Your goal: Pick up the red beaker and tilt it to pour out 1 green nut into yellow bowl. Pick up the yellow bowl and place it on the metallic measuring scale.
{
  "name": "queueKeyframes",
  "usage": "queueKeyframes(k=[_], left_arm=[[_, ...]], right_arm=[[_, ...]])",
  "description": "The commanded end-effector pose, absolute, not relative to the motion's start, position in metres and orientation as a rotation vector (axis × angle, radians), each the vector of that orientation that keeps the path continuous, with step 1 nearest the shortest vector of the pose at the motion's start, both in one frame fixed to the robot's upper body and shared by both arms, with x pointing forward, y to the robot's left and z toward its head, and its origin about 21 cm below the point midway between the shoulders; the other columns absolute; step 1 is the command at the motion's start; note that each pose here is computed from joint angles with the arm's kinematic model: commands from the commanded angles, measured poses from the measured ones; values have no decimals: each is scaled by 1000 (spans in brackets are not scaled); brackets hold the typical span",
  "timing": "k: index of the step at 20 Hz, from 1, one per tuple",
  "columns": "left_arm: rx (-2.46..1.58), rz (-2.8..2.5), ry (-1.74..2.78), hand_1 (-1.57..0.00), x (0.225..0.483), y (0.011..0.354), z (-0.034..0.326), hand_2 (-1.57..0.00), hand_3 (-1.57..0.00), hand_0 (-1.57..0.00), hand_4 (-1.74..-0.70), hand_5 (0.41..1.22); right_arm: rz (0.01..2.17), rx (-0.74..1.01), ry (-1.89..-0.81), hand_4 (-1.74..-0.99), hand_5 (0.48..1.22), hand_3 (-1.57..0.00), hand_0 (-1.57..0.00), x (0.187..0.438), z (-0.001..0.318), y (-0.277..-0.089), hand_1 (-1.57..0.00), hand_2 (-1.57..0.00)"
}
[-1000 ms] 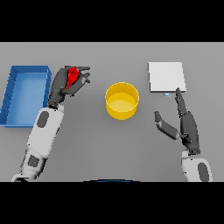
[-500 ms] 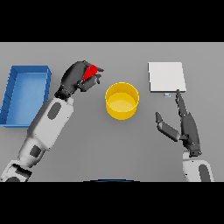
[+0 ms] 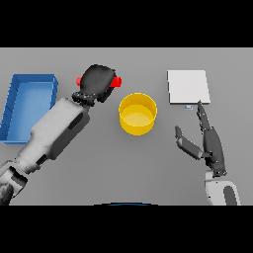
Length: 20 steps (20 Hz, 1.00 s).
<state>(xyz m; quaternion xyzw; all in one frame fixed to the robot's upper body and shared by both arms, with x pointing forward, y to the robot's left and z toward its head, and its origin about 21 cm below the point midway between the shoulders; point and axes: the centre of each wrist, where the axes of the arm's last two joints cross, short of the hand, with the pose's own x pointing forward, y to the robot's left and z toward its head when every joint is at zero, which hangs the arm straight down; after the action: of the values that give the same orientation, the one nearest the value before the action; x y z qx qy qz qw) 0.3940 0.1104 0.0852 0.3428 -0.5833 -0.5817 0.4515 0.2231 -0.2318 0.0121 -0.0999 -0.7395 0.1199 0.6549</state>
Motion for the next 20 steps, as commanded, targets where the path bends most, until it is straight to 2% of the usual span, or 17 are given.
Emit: queueKeyframes(k=[1, 2, 3, 5, 7, 12, 15, 20], left_arm=[[878, -1484, -1430, -1571, 398, 106, 89, -1571, -1571, -1571, -1691, 1196], [903, -1549, -1422, -1571, 400, 109, 92, -1571, -1571, -1571, -1649, 1201], [909, -1609, -1415, -1571, 399, 106, 95, -1571, -1571, -1571, -1666, 1205], [956, -1738, -1350, -1571, 400, 94, 100, -1571, -1391, -1571, -1687, 1211], [993, -1859, -1335, -1571, 401, 83, 104, -1571, -1277, -1571, -1701, 1215], [1050, -2154, -1230, -1571, 401, 64, 102, -1571, -1475, -1571, -1726, 1219], [1130, -2293, -1142, -1571, 401, 54, 105, -1571, -1522, -1571, -1734, 1220], [1247, -2467, -1040, -1571, 400, 44, 102, -1571, -1555, -1571, -1739, 1221]], right_arm=[[276, -233, -1681, -1282, 705, 1, 1, 223, 15, -232, 1, 1], [266, -227, -1679, -1284, 705, 1, 1, 223, 13, -232, 1, 1], [259, -221, -1673, -1283, 702, 1, 1, 223, 11, -234, 1, 1], [231, -199, -1676, -1287, 690, 1, 1, 224, 9, -233, 1, 1], [222, -195, -1685, -1292, 678, 1, 1, 224, 7, -232, 1, 1], [179, -175, -1689, -1291, 648, 1, 1, 224, 3, -232, 1, 1], [176, -176, -1683, -1291, 634, 1, 1, 223, 4, -227, 1, 1], [187, -205, -1671, -1278, 609, 1, 1, 223, 2, -229, 1, 1]])
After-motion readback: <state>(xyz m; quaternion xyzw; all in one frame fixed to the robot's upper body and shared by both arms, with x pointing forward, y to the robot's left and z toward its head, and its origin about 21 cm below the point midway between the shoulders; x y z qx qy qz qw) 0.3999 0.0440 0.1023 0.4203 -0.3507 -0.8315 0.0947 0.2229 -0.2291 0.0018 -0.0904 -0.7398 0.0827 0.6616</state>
